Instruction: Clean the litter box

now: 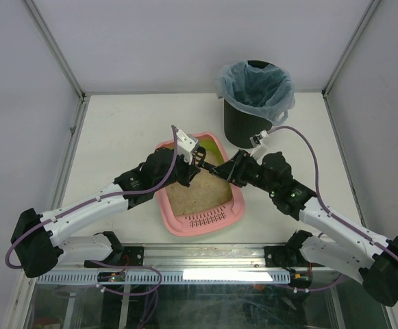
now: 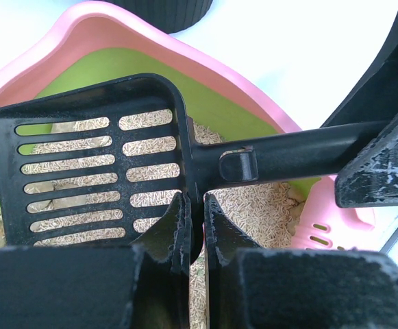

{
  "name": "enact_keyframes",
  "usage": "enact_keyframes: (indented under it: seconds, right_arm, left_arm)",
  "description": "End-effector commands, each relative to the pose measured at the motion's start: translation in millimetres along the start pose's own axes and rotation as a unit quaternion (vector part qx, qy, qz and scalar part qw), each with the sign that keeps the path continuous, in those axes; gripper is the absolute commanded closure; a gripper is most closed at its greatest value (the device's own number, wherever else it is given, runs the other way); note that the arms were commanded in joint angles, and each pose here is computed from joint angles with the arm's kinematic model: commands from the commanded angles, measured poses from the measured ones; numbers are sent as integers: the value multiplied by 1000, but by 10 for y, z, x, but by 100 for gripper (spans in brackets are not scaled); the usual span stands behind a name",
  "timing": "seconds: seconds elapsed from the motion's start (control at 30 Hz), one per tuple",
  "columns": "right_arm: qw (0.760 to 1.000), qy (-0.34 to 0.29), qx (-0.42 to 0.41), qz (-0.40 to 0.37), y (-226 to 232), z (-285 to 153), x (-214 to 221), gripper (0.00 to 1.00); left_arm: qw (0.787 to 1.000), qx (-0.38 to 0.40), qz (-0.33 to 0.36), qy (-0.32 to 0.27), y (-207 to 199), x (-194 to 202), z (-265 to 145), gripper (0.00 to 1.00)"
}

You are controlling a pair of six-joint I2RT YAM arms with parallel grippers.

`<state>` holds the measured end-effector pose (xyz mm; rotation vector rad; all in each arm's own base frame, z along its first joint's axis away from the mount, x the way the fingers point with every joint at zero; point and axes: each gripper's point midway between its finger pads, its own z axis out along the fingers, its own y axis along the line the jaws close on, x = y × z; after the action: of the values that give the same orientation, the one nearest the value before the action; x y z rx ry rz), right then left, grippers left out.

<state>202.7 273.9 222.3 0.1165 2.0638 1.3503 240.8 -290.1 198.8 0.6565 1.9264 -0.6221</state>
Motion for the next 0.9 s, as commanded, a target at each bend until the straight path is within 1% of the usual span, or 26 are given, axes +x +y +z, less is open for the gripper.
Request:
enact_keyframes:
  seconds: [0.0,0.1,0.2,0.4,0.57,0.6,0.63,0.7,0.73,0.77,0.8,0.87]
  right_arm:
    - [998,-17,-55,-17,374,27,-174,51]
    - [998,-5,-55,-21,399,99,-171,54]
    - [998,2,-54,-21,397,146,-162,60]
    - [999,-15,-35,-35,333,135,-222,72]
    - [999,-16,-31,-41,318,141,-228,85]
    - [999,-17,-29,-43,312,143,-231,89]
    - [998,-19,-28,-43,310,142,-242,93]
    - [999,-23,-22,-42,289,136,-253,100]
    - [998,-27,-15,-53,256,132,-269,100]
    - [998,-32,-10,-57,243,121,-284,100]
    - [998,-35,-4,-59,220,109,-291,100]
    - [997,-40,10,-64,160,91,-303,100]
  left_arm:
    - [999,7,3,-49,-45,-269,-38,100]
    - [999,9,3,-47,-50,-257,-36,100]
    - [999,12,3,-46,-60,-252,-33,100]
    - [999,17,2,-43,-81,-238,-23,100]
    - [999,22,3,-47,-97,-257,-49,100]
    - [999,24,3,-48,-103,-263,-58,98]
    - [998,27,3,-49,-113,-267,-68,94]
    - [998,27,2,-52,-113,-284,-84,75]
    - [998,23,0,-55,-102,-299,-93,59]
    - [998,18,-5,-58,-85,-312,-105,47]
    - [998,12,-7,-62,-67,-333,-121,39]
    - [997,-4,-12,-74,-7,-394,-178,31]
